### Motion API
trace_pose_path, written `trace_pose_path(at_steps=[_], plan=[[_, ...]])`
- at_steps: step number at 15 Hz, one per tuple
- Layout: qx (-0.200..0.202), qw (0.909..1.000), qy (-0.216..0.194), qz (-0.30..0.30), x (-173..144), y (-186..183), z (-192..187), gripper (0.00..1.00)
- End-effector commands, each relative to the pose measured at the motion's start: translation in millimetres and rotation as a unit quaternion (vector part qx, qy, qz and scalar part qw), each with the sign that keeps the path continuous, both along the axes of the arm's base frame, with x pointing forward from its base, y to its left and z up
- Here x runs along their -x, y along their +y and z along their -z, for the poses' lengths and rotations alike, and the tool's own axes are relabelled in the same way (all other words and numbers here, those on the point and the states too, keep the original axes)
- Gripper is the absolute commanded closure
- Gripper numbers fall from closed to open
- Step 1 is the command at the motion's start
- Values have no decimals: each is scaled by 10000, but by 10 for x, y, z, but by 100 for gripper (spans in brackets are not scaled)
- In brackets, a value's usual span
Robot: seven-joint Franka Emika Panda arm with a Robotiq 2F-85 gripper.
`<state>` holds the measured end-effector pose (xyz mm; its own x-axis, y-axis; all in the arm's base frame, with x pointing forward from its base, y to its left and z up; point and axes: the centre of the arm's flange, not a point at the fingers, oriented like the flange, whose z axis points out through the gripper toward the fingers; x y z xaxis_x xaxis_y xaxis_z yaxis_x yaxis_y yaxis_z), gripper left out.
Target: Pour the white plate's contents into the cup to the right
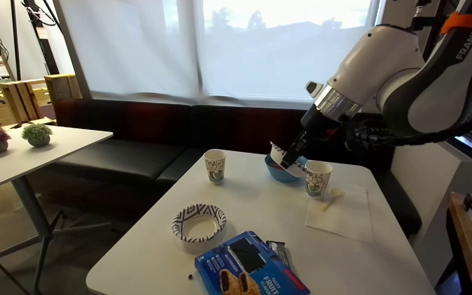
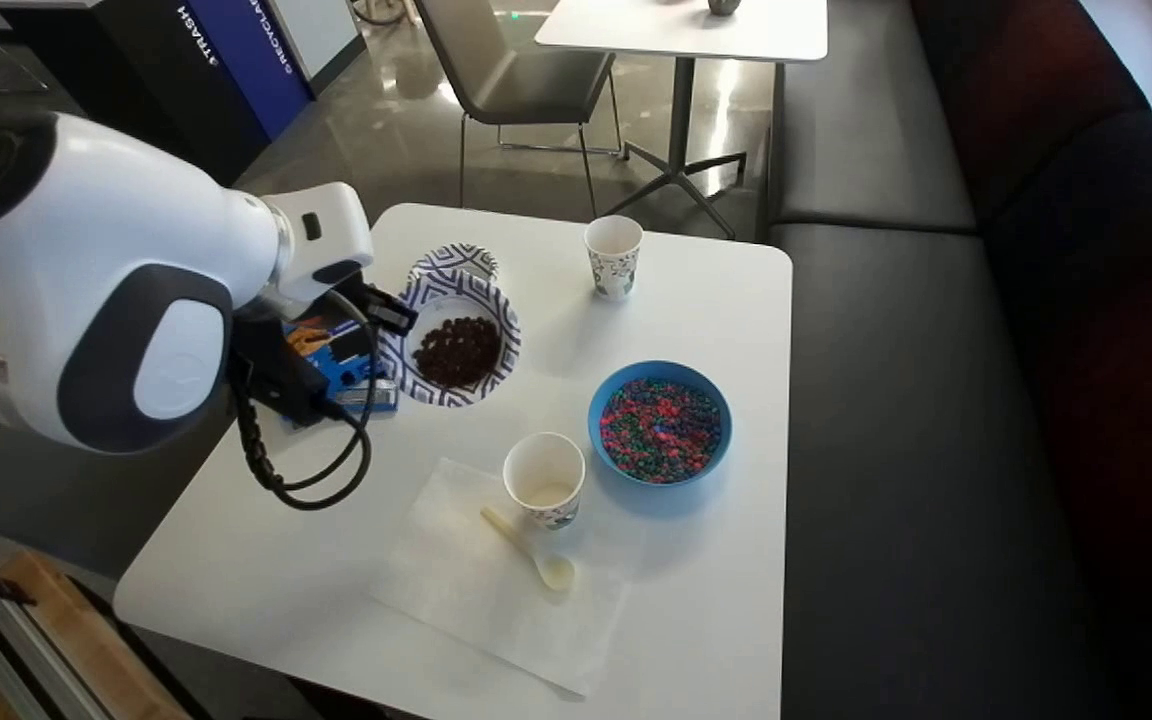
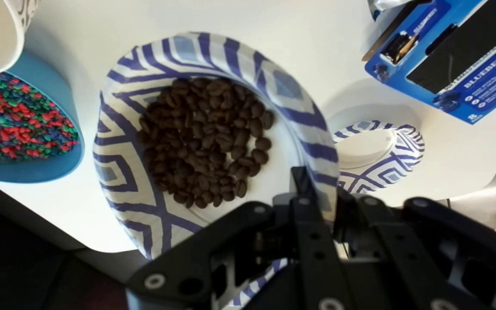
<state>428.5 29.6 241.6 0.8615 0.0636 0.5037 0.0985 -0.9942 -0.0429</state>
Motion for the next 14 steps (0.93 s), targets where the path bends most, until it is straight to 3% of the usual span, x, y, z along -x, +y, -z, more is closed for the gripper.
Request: trace_pose_path(at_steps=[1,9,14], plan=[[-273,9996,41,51,438,-454,-88,98],[-248,9996,89,-64,667,-815,-163,98],[-524,9978,-183,-358,856,-999,-291,98]])
